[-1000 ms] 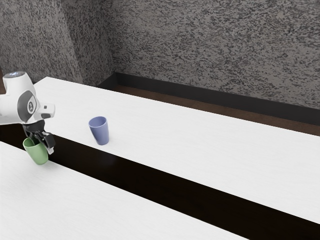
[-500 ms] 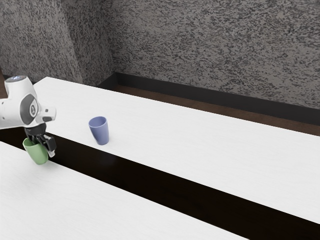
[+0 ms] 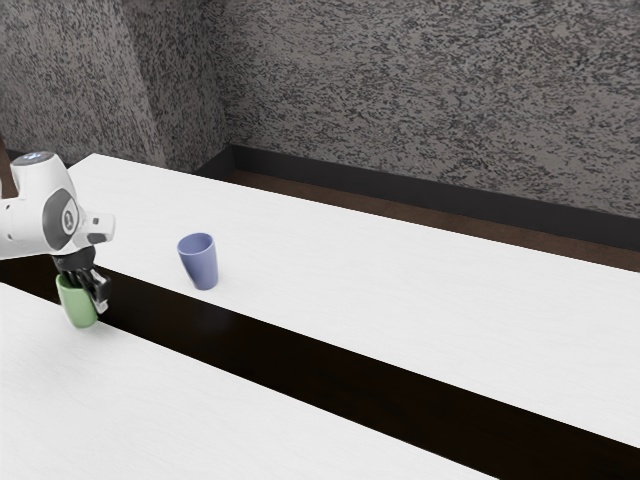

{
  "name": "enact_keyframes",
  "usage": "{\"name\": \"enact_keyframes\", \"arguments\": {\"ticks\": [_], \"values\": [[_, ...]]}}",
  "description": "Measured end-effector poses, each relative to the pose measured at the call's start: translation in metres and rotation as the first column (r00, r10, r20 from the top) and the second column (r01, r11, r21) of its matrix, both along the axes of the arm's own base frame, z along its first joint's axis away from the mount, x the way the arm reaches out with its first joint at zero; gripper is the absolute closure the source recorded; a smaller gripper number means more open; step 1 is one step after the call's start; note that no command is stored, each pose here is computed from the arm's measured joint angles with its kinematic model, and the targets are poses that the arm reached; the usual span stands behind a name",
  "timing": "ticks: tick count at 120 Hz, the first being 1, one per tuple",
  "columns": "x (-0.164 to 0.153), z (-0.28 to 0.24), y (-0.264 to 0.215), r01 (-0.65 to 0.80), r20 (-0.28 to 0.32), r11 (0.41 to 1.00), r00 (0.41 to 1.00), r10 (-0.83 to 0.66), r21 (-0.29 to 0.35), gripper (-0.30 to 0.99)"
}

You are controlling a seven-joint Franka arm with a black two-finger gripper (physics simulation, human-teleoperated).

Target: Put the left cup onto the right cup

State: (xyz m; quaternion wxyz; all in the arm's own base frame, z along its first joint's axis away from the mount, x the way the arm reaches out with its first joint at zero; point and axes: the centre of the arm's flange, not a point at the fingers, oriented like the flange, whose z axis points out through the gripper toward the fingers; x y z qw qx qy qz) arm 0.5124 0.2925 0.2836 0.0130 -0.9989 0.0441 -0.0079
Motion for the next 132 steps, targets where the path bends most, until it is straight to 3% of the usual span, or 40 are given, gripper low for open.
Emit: {"name": "enact_keyframes", "arguments": {"ticks": [14, 39, 100, 132], "values": [[0.0, 0.001, 0.0, 0.001, 0.003, 1.0, 1.0, -0.001, 0.002, 0.7], [0.0, 0.006, 0.0, 0.001, 0.01, 1.0, 1.0, -0.001, 0.007, 0.76], [0.017, 0.042, -0.028, 0.048, 0.072, 0.999, 0.996, -0.049, 0.011, 0.78], [0.037, 0.065, -0.054, 0.103, 0.071, 0.994, 0.992, -0.105, 0.038, 0.78]]}}
